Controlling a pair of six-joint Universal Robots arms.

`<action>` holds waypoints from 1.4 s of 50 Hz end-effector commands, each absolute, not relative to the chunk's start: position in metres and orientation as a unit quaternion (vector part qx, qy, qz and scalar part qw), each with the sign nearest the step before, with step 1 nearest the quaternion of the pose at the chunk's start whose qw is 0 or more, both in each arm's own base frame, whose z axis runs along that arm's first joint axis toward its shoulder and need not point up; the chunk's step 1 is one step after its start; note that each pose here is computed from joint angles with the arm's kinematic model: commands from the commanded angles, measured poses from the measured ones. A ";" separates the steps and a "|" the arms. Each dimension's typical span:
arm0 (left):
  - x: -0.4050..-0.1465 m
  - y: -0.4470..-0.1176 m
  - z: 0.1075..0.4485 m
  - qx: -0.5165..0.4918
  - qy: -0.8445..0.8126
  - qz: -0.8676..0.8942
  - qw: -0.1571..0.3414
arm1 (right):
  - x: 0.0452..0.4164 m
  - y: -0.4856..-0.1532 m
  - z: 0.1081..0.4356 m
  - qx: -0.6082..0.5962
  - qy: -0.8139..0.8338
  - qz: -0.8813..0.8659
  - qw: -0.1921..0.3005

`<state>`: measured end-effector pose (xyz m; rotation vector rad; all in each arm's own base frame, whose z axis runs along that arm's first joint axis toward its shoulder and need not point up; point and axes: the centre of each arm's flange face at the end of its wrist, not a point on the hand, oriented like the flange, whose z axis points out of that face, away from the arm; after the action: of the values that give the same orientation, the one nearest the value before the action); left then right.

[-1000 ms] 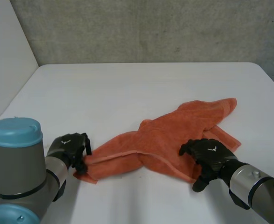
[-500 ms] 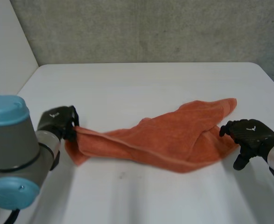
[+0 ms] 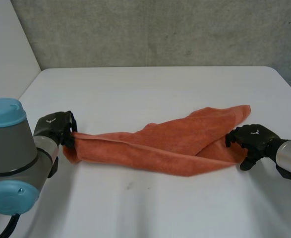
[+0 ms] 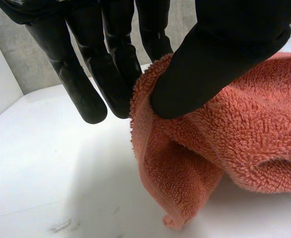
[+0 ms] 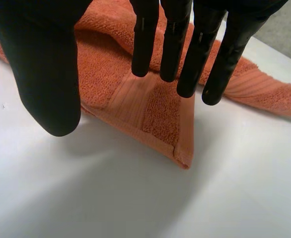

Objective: Fold the laundry

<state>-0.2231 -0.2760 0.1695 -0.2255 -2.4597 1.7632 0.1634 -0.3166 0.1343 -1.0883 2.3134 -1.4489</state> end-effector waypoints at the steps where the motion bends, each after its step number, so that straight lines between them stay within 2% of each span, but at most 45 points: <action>1: -0.222 -0.283 0.167 -0.070 -0.809 0.581 0.051 | 0.164 -0.319 0.128 -0.364 0.791 -0.479 0.110; 24: -0.219 -0.287 0.163 -0.066 -0.811 0.579 0.046 | 0.168 -0.341 0.117 -0.368 0.787 -0.484 0.106; 32: -0.219 -0.288 0.162 -0.066 -0.812 0.579 0.046 | 0.177 -0.348 0.125 -0.362 0.781 -0.497 0.108; 52: -0.215 -0.289 0.161 -0.062 -0.814 0.575 0.041 | 0.195 -0.349 0.124 -0.368 0.780 -0.491 0.121; 54: -0.214 -0.290 0.162 -0.061 -0.815 0.574 0.039 | 0.194 -0.345 0.146 -0.366 0.780 -0.493 0.124; 55: -0.212 -0.290 0.165 -0.058 -0.815 0.576 0.038 | 0.194 -0.345 0.146 -0.366 0.780 -0.493 0.124; 59: -0.208 -0.290 0.173 -0.055 -0.815 0.576 0.036 | 0.185 -0.346 0.192 -0.337 0.776 -0.518 0.125; 60: -0.205 -0.289 0.181 -0.053 -0.813 0.579 0.034 | 0.180 -0.347 0.209 -0.323 0.775 -0.530 0.121; 61: -0.202 -0.286 0.190 -0.053 -0.810 0.583 0.031 | 0.180 -0.347 0.209 -0.322 0.775 -0.530 0.121; 63: -0.201 -0.283 0.199 -0.054 -0.808 0.586 0.030 | 0.176 -0.340 0.242 -0.311 0.766 -0.551 0.118; 64: -0.201 -0.283 0.199 -0.054 -0.808 0.586 0.030 | 0.176 -0.340 0.242 -0.311 0.766 -0.551 0.118; 66: -0.199 -0.274 0.225 -0.053 -0.792 0.607 0.034 | 0.176 -0.327 0.268 -0.315 0.757 -0.561 0.114; 67: -0.199 -0.274 0.225 -0.053 -0.792 0.607 0.034 | 0.176 -0.327 0.268 -0.315 0.757 -0.561 0.114; 69: -0.196 -0.262 0.254 -0.051 -0.771 0.634 0.039 | 0.175 -0.316 0.291 -0.317 0.751 -0.570 0.108; 70: -0.196 -0.262 0.254 -0.051 -0.771 0.634 0.039 | 0.175 -0.316 0.291 -0.317 0.751 -0.570 0.108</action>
<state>-0.2005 -0.2813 0.2059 -0.1647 -2.4732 1.8244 0.1769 -0.3369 0.2459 -0.9203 2.2379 -1.6109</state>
